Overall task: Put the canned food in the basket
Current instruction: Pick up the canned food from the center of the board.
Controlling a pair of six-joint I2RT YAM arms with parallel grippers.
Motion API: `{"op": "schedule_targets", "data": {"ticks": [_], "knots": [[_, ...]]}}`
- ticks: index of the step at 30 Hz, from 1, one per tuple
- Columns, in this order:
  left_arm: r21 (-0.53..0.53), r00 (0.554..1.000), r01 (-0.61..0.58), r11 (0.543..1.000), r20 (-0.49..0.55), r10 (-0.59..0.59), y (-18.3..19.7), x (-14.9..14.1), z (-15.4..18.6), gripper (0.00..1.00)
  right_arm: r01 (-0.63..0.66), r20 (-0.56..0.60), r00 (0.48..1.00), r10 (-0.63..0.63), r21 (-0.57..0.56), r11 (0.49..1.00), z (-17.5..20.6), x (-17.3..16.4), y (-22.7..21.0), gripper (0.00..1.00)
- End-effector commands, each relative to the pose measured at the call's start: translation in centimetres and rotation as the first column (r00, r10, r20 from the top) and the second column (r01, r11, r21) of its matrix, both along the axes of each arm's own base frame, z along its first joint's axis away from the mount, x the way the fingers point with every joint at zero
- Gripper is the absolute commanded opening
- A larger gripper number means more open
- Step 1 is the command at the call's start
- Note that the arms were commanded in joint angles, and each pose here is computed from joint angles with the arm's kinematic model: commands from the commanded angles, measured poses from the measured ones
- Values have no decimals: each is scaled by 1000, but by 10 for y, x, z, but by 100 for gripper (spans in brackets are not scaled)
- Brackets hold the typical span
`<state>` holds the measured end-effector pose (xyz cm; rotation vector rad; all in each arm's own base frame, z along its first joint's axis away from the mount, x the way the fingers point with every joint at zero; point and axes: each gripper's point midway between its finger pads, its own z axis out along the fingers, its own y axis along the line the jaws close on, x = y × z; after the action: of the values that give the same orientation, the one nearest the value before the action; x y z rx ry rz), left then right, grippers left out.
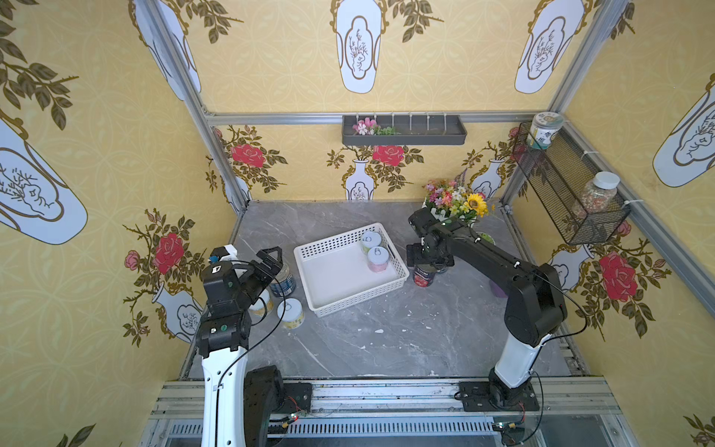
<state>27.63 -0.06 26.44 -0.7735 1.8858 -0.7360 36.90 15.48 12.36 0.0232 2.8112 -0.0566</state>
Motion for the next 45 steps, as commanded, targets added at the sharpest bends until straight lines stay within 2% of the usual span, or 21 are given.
{"op": "schedule_targets", "data": {"ticks": [1,6,22,26,29,36,45], "knots": [[7,1000,12,1000,20,-12,-1,2,3,100,19,27,999,-18,-29,999,6,-1,-8,97],[6,1000,13,1000,17,-13,-1,2,1,100,25,38,999,-24,-26,999,10,-2,-12,97],[3,1000,14,1000,16,-14,-2,2,1,100,25,-45,999,-24,12,1000,-19,3,-6,98],[2,1000,12,1000,18,-12,-1,2,2,100,22,-44,999,-21,15,1000,-20,5,-6,73],[2,1000,13,1000,17,-13,-1,2,1,100,22,-43,999,-21,16,1000,-20,5,-6,68],[3,1000,12,1000,19,-12,-1,2,2,100,15,-40,999,-14,37,999,-14,4,-3,66],[4,1000,11,1000,19,-11,-1,2,3,100,-55,89,995,46,98,994,50,-10,18,66]]}}
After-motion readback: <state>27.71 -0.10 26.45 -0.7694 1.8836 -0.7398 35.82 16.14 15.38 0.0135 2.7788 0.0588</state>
